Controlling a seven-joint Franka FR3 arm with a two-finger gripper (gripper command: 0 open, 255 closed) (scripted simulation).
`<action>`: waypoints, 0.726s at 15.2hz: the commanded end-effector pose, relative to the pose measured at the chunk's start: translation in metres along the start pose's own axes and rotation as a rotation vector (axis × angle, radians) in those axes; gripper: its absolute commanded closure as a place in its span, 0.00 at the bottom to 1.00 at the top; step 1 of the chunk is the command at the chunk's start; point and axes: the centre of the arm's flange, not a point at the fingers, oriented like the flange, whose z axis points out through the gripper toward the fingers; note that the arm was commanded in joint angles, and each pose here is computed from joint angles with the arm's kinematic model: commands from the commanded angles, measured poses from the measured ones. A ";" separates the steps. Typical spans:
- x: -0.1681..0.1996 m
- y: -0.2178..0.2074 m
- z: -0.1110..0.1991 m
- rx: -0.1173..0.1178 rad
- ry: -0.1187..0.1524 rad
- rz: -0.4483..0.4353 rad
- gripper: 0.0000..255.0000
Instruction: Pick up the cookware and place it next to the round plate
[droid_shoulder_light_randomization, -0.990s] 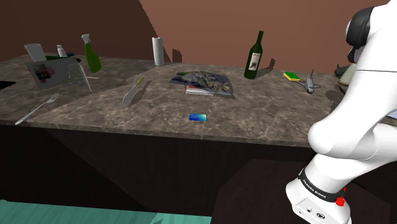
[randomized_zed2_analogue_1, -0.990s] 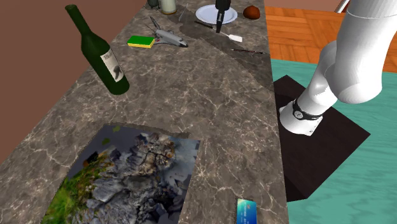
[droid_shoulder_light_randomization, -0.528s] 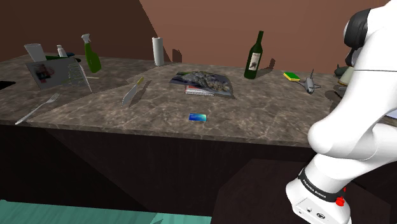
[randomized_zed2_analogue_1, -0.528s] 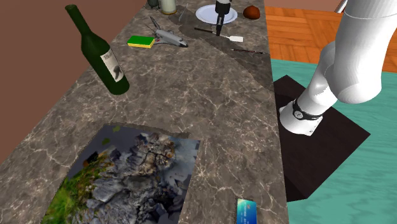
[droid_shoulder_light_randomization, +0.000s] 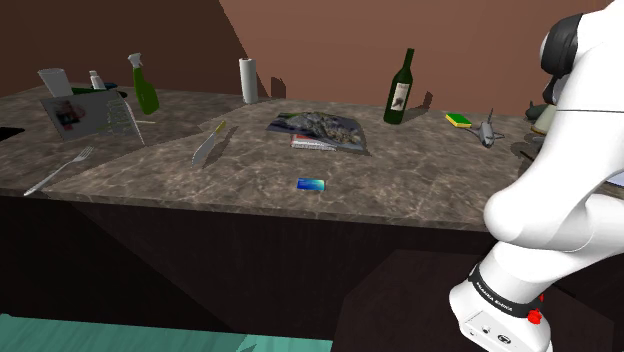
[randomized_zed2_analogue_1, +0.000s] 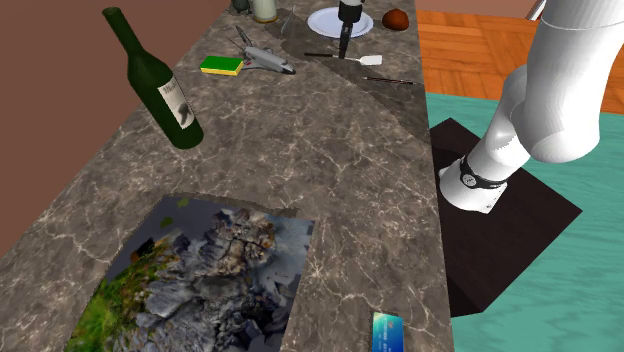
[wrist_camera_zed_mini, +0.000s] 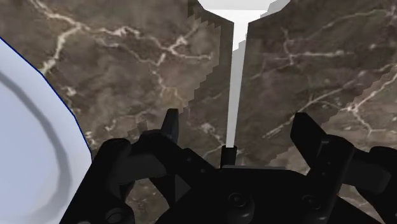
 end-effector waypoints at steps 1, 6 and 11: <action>0.000 0.000 0.000 0.000 0.000 0.000 0.00; 0.000 0.000 -0.050 0.000 0.000 0.000 0.00; 0.000 0.000 -0.050 0.000 0.000 0.000 0.00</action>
